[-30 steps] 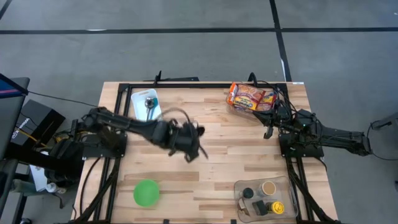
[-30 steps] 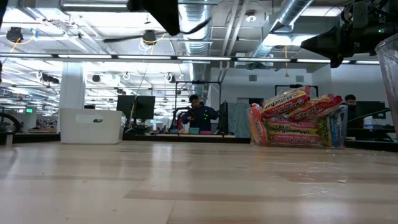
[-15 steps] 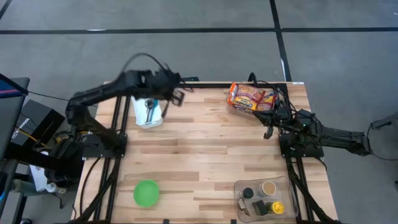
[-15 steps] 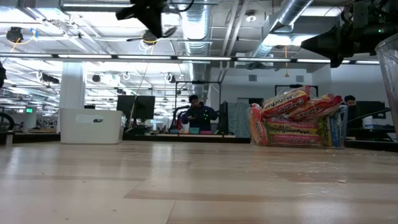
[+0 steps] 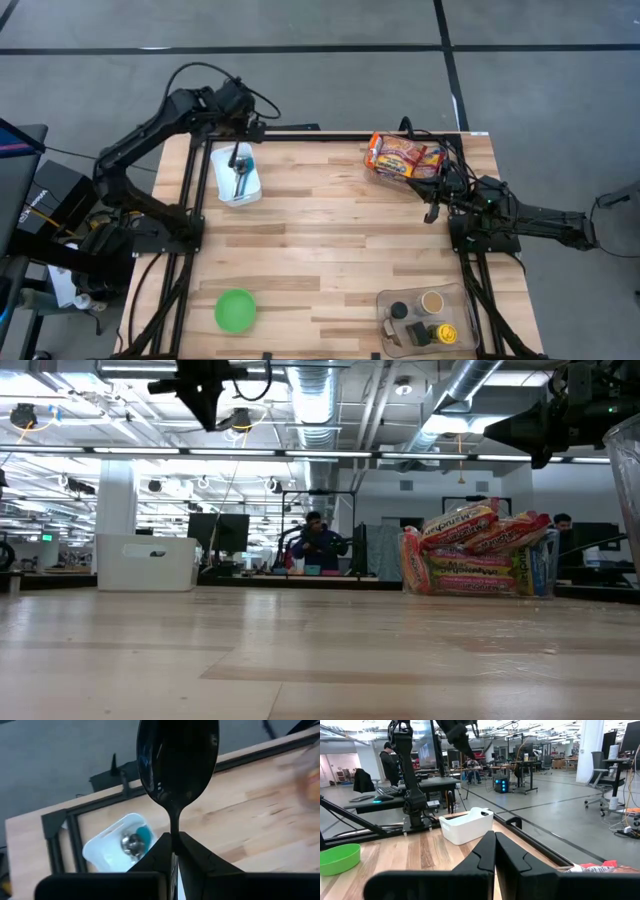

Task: Pick & Place Food Item
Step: Put the black spoon into the white bin

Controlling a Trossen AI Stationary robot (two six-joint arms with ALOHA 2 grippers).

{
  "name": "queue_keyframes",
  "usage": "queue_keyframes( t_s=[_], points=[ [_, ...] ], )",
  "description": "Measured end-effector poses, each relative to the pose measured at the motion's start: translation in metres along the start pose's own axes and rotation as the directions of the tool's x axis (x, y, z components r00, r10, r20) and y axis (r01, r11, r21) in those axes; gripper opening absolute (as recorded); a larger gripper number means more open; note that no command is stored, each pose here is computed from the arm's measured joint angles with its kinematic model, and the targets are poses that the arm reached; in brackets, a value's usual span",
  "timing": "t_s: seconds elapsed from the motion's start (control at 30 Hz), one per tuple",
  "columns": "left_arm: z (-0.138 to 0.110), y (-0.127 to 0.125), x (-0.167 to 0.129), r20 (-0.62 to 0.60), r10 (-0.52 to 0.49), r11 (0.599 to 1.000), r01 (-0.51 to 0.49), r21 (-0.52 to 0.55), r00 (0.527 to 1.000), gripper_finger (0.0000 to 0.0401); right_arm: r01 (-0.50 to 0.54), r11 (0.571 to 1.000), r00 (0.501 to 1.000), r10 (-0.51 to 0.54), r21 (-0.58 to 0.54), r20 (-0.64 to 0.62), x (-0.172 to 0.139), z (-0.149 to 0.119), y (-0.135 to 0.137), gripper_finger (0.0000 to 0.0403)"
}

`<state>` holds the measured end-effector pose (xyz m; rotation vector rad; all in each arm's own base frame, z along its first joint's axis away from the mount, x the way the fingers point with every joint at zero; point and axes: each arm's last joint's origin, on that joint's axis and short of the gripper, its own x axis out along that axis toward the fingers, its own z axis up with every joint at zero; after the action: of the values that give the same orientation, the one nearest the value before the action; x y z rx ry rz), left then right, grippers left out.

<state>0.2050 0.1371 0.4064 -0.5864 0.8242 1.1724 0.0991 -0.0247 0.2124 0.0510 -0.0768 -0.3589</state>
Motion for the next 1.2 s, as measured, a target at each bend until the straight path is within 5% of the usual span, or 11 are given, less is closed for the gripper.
queue_keyframes(
  t_s=[0.3, 0.6, 1.2],
  points=[
    [-0.018, 0.011, 0.062, -0.107, 0.146, 0.987, -0.137, 0.085, 0.984, 0.0017, 0.001, 1.0, 1.0, -0.001, 0.0, 0.0, 0.0, 0.0, 0.0, 0.0],
    [-0.055, 0.019, 0.123, -0.113, 0.17, 0.984, -0.162, 0.078, 0.979, 0.0012, 0.0, 1.0, 1.0, 0.0, 0.0, 0.0, 0.0, 0.0, 0.0, 0.0],
    [-0.113, 0.048, 0.168, -0.124, 0.094, 0.995, -0.097, -0.014, 0.988, 0.0015, 0.0, 1.0, 1.0, 0.0, 0.0, 0.0, 0.0, 0.0, 0.0, 0.0]
  ],
)
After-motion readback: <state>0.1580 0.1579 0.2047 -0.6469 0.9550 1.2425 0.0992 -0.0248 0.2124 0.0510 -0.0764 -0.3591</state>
